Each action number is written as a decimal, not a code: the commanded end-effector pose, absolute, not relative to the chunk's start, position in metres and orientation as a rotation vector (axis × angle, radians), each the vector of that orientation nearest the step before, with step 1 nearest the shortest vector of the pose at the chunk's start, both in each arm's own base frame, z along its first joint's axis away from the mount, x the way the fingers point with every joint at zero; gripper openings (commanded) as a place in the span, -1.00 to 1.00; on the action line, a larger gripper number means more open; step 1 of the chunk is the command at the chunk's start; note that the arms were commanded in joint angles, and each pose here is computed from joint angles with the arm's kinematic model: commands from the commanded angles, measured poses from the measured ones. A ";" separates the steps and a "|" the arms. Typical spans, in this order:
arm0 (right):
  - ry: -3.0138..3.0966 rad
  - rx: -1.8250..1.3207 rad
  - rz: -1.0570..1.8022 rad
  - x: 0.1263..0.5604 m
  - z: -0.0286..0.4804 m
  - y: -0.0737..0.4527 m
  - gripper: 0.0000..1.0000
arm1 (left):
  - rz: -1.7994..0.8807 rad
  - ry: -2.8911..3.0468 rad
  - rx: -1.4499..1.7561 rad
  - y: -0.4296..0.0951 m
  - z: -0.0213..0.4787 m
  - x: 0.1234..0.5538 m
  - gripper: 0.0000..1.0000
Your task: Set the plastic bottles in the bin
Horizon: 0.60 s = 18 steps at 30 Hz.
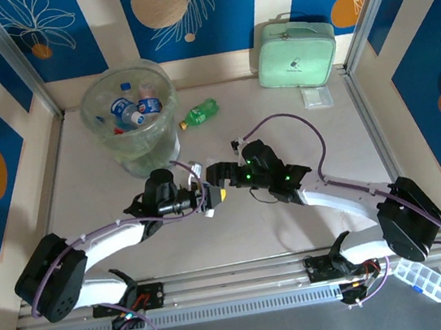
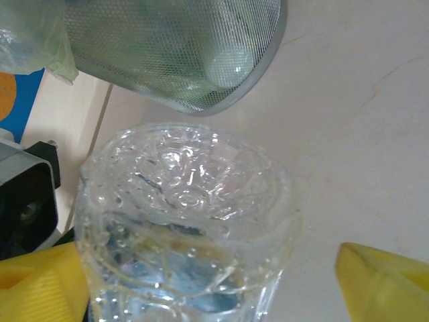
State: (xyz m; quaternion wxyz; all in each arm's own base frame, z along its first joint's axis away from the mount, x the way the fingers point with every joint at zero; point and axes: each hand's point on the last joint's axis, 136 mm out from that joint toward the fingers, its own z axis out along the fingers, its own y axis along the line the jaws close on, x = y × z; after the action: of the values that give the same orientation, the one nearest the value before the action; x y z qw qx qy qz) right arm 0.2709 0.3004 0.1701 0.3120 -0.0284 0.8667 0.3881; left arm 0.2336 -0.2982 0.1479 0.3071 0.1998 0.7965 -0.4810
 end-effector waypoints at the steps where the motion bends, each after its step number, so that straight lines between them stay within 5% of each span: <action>1: 2.251 -0.098 0.972 0.269 0.176 0.294 0.96 | -1.246 2.058 0.567 -0.299 0.157 0.232 0.03; 18: 2.062 -0.172 0.807 0.262 0.205 0.276 0.95 | -1.181 2.051 0.550 -0.290 0.159 0.234 0.01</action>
State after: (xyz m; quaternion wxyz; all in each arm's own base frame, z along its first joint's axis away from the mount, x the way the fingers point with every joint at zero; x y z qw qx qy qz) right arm 0.2560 0.2799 0.1992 0.4147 -0.0629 0.8378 0.3496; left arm 0.2393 -0.2908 0.1604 0.3449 0.2010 0.7923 -0.4614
